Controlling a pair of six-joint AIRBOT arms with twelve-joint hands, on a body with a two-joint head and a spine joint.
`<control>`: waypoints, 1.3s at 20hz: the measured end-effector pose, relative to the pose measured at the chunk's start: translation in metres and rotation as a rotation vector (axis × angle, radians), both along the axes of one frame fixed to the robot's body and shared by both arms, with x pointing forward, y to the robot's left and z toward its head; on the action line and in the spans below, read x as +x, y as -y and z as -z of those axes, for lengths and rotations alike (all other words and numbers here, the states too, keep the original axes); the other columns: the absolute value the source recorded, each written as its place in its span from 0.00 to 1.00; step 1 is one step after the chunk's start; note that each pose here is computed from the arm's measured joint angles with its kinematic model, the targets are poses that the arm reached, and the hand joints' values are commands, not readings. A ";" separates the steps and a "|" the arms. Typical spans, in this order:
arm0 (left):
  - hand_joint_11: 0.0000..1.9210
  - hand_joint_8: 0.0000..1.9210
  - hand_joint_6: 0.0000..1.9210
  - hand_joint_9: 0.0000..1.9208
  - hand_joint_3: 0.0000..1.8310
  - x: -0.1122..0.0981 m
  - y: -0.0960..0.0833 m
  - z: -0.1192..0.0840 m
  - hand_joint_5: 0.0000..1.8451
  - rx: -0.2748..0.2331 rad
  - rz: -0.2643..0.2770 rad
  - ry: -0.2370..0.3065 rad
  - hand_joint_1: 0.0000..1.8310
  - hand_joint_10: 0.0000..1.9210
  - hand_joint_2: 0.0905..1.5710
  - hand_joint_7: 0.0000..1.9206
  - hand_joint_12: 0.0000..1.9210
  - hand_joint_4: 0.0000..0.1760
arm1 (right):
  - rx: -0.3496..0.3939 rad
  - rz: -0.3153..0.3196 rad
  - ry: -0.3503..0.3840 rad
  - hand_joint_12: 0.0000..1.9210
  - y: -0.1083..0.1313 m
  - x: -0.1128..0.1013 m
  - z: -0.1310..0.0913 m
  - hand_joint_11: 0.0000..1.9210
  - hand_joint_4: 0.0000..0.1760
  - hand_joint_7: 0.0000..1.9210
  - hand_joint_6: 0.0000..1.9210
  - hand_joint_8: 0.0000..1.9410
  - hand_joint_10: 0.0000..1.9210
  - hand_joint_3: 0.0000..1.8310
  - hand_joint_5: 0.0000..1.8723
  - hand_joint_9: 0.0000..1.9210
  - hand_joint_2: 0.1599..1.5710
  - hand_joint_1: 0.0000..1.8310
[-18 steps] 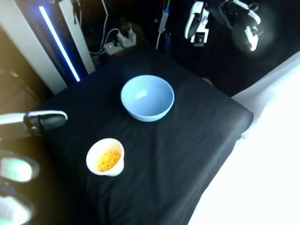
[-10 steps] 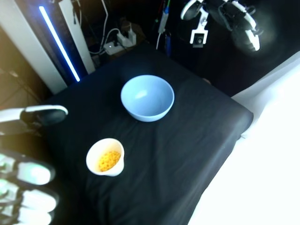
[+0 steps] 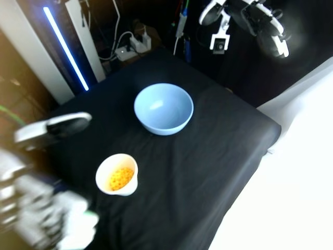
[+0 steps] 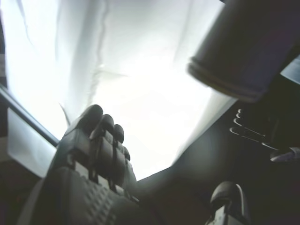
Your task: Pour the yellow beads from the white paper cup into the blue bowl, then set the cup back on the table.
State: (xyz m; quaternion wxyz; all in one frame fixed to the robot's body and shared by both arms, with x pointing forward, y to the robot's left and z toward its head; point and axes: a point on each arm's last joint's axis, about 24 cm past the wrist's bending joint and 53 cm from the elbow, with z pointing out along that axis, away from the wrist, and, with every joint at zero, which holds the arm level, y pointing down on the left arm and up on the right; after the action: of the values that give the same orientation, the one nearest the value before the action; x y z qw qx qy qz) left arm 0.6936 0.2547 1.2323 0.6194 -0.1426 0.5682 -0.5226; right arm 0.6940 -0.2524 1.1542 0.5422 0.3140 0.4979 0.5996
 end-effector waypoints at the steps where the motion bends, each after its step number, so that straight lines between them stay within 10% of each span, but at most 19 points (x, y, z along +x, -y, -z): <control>1: 0.07 0.00 0.00 0.12 0.00 0.002 0.000 0.004 0.06 -0.004 -0.004 -0.010 0.26 0.00 0.55 0.13 0.32 0.40 | 0.009 0.015 -0.016 0.29 0.005 0.001 0.006 0.00 0.34 0.10 0.00 0.00 0.00 0.00 0.04 0.09 0.45 0.30; 4: 0.18 0.00 0.00 0.14 0.00 0.002 0.004 0.009 0.07 -0.009 0.007 -0.022 0.25 0.00 0.55 0.13 0.44 0.42 | 0.014 0.035 -0.044 0.22 0.013 0.000 0.016 0.00 0.32 0.08 0.00 0.00 0.00 0.00 0.03 0.07 0.44 0.30; 6: 0.01 0.00 0.00 0.14 0.00 0.001 0.007 0.011 0.07 0.001 0.016 -0.025 0.26 0.00 0.56 0.14 0.33 0.49 | 0.010 0.042 -0.056 0.26 0.017 -0.002 0.021 0.00 0.17 0.11 0.00 0.01 0.00 0.00 0.04 0.09 0.42 0.32; 10: 0.01 0.00 0.00 0.13 0.00 0.004 0.003 0.013 0.07 -0.013 0.002 -0.034 0.27 0.00 0.58 0.15 0.24 0.51 | 0.020 0.043 -0.076 0.23 0.014 -0.003 0.031 0.00 0.52 0.08 0.00 0.00 0.00 0.00 0.00 0.08 0.43 0.32; 14: 0.03 0.00 0.00 0.13 0.00 0.004 0.007 0.016 0.07 -0.011 0.011 -0.040 0.26 0.00 0.58 0.15 0.24 0.55 | 0.027 0.049 -0.112 0.14 0.013 -0.006 0.047 0.00 0.41 0.09 0.00 0.00 0.00 0.00 0.00 0.06 0.41 0.35; 17: 0.02 0.00 0.00 0.13 0.00 0.004 0.007 0.016 0.06 -0.009 0.014 -0.040 0.26 0.00 0.58 0.15 0.23 0.52 | 0.050 0.059 -0.131 0.12 0.011 -0.007 0.056 0.00 0.11 0.05 0.00 0.00 0.00 0.00 0.00 0.04 0.42 0.34; 24: 0.03 0.00 0.00 0.14 0.00 0.006 0.010 0.020 0.06 -0.020 0.018 -0.049 0.27 0.00 0.58 0.16 0.22 0.44 | 0.058 0.066 -0.157 0.18 0.011 -0.008 0.068 0.00 0.02 0.05 0.00 0.00 0.00 0.00 0.00 0.03 0.41 0.34; 26: 0.01 0.00 0.00 0.14 0.00 0.006 0.010 0.020 0.06 -0.021 0.020 -0.050 0.28 0.00 0.59 0.15 0.20 0.46 | 0.050 0.069 -0.175 0.03 0.012 -0.006 0.073 0.00 0.11 0.05 0.00 0.00 0.00 0.00 0.00 0.04 0.38 0.35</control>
State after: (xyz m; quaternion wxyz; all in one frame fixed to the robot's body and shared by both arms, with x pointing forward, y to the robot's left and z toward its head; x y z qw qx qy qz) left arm 0.6992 0.2445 1.2118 0.5984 -0.1563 0.5792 -0.5310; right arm 0.6876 -0.2647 1.0816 0.5090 0.3957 0.5169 0.5632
